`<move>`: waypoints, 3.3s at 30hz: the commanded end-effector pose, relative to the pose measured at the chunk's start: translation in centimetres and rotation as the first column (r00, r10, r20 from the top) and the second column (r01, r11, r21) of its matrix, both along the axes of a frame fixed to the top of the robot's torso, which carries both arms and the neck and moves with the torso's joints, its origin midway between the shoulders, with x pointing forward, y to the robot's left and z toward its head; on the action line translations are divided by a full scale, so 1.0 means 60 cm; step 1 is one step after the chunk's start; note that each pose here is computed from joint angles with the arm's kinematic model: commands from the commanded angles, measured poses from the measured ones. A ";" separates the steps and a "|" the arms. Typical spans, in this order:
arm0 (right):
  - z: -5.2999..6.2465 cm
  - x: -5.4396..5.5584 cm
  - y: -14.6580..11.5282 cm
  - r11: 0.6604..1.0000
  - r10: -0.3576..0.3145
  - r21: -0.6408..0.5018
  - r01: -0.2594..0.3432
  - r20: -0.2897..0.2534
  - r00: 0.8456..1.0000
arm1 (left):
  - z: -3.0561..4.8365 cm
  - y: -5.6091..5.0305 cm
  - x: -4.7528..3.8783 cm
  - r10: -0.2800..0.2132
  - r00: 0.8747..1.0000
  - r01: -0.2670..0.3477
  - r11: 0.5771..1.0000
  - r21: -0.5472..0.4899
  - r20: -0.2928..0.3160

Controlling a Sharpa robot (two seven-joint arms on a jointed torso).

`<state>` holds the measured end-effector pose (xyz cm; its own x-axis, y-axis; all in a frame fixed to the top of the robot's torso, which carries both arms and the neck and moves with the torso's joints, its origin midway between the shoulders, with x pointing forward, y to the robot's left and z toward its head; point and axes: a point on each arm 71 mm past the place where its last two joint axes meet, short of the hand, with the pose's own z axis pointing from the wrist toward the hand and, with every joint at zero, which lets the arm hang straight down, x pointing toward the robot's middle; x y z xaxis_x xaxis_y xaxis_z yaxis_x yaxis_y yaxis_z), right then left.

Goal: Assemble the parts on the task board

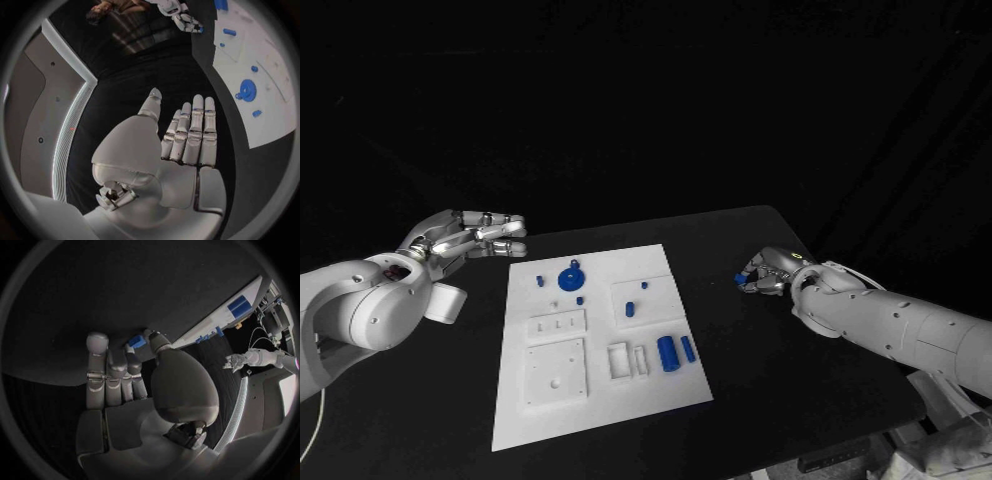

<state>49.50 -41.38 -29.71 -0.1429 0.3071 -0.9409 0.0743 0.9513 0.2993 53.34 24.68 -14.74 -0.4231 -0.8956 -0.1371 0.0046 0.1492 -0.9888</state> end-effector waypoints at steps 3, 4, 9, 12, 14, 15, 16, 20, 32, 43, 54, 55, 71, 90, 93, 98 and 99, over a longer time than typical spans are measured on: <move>-0.008 -0.002 0.007 1.000 0.006 0.002 -0.006 -0.024 1.000 | 0.001 -0.003 -0.001 -0.016 1.000 0.016 1.000 -0.004 0.003; -0.008 -0.001 0.006 1.000 0.001 0.001 -0.001 -0.019 1.000 | 0.001 -0.003 -0.001 -0.016 1.000 0.016 1.000 -0.003 0.003; -0.007 0.000 0.008 1.000 -0.014 -0.007 0.014 -0.002 1.000 | 0.001 -0.003 -0.001 -0.017 1.000 0.017 1.000 -0.001 0.003; -0.006 0.001 0.009 1.000 -0.024 -0.015 0.024 0.008 1.000 | 0.001 -0.003 -0.001 -0.017 1.000 0.017 1.000 -0.001 0.002; -0.006 0.001 0.010 0.999 -0.032 -0.021 0.032 0.014 0.999 | 0.001 -0.003 -0.001 -0.017 1.000 0.017 1.000 0.000 0.002; -0.006 0.002 0.011 0.999 -0.035 -0.023 0.036 0.017 0.999 | 0.001 -0.003 -0.001 -0.017 1.000 0.017 1.000 0.000 0.002; -0.006 0.002 0.011 0.999 -0.037 -0.025 0.038 0.019 0.999 | 0.001 -0.003 -0.001 -0.017 1.000 0.017 1.000 0.001 0.002; -0.006 0.003 0.013 0.998 -0.052 -0.035 0.053 0.030 0.998 | 0.001 -0.003 -0.001 -0.018 1.000 0.018 1.000 0.002 0.001; -0.001 0.005 0.017 0.995 -0.070 -0.062 0.075 0.074 0.995 | 0.000 -0.004 -0.002 -0.020 1.000 0.020 1.000 0.005 -0.002; 0.022 0.001 0.032 0.997 -0.036 -0.060 0.043 0.121 0.992 | 0.000 -0.004 -0.003 -0.024 1.000 0.024 1.000 0.013 -0.004; 0.087 0.004 0.110 0.997 0.068 0.015 -0.072 0.178 0.982 | -0.003 -0.015 -0.005 -0.044 0.999 0.045 0.999 0.022 -0.024; 0.092 0.004 0.117 0.996 0.077 0.020 -0.082 0.182 0.980 | -0.003 -0.016 -0.006 -0.045 0.999 0.045 0.999 0.022 -0.027; 0.157 -0.021 0.267 0.948 0.268 0.108 -0.299 0.235 0.934 | -0.016 -0.060 -0.025 -0.066 0.996 0.069 0.997 0.041 -0.068; 0.181 -0.044 0.374 0.893 0.374 0.157 -0.422 0.261 0.890 | -0.038 -0.101 -0.042 -0.028 0.984 0.049 0.992 0.119 -0.175; 0.185 -0.048 0.389 0.884 0.391 0.156 -0.441 0.272 0.879 | -0.042 -0.107 -0.045 -0.035 0.978 0.065 0.989 0.137 -0.207; 0.189 -0.050 0.402 0.876 0.404 0.154 -0.457 0.282 0.870 | -0.048 -0.115 -0.049 -0.053 0.968 0.093 0.983 0.155 -0.244; 0.190 -0.051 0.404 0.875 0.407 0.154 -0.460 0.283 0.868 | -0.049 -0.117 -0.049 -0.060 0.966 0.102 0.982 0.158 -0.253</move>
<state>46.54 -17.43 -18.40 -0.0945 0.4798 -0.8723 -0.4152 0.7773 0.4726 50.60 17.97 -17.36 -0.5134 -0.8431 -0.1599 -0.1790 0.2875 -0.9409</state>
